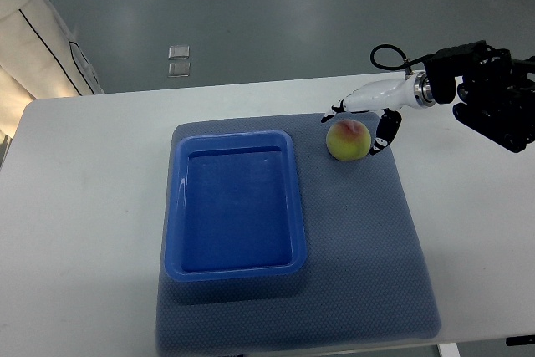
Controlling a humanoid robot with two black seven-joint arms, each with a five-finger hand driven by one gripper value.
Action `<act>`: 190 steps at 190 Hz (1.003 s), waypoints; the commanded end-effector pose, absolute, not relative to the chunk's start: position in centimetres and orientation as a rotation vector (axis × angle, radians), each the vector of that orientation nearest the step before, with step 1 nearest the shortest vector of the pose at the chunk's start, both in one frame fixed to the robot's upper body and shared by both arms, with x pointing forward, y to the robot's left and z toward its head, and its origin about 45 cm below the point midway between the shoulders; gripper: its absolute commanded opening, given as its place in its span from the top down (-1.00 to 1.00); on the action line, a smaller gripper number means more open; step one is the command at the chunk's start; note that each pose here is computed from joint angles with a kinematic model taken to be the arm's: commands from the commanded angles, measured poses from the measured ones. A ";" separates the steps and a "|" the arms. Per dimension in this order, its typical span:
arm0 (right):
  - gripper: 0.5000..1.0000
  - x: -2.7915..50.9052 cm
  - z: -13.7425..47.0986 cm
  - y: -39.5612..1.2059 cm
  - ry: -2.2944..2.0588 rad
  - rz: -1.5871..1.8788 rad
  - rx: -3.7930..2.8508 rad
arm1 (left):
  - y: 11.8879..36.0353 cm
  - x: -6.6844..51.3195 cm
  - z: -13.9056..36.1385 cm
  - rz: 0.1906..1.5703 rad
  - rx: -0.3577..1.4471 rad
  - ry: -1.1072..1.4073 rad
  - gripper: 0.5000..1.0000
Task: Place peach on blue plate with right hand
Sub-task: 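Close the right hand's fingers around the peach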
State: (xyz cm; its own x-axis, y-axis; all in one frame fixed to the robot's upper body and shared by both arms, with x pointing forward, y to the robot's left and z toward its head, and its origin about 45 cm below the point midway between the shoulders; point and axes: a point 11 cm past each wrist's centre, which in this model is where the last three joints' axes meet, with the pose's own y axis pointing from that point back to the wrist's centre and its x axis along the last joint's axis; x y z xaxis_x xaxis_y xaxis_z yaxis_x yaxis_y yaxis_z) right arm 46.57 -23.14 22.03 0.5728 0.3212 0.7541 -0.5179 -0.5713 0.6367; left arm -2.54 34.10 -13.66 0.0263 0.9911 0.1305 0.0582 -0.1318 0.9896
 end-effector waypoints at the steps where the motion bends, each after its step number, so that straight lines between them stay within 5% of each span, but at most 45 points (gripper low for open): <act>1: -0.71 47.0 21.8 -23.2 -0.177 1.129 1.854 | 34.1 -2.5 -13.7 1.260 1.361 1.172 -1.00; 160: -0.69 46.6 19.4 -22.7 -0.187 1.113 1.857 | 34.1 -2.5 -13.7 1.260 1.361 1.172 -1.00; 183: -0.65 46.5 19.3 -22.5 -0.183 1.115 1.860 | 34.1 -2.5 -13.7 1.260 1.361 1.172 -1.00; 190: -0.45 46.5 19.3 -22.5 -0.178 1.114 1.862 | 34.1 -2.5 -13.7 1.260 1.361 1.172 -1.00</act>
State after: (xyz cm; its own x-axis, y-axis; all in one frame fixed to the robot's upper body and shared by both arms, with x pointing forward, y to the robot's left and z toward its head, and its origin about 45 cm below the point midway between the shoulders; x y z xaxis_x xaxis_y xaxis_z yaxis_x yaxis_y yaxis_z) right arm 46.57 -22.59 19.34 0.5771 0.3080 0.7564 -0.5353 -0.5568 0.6352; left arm -2.54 34.10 -13.66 0.0260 0.9911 0.1304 0.0587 -0.1318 0.9895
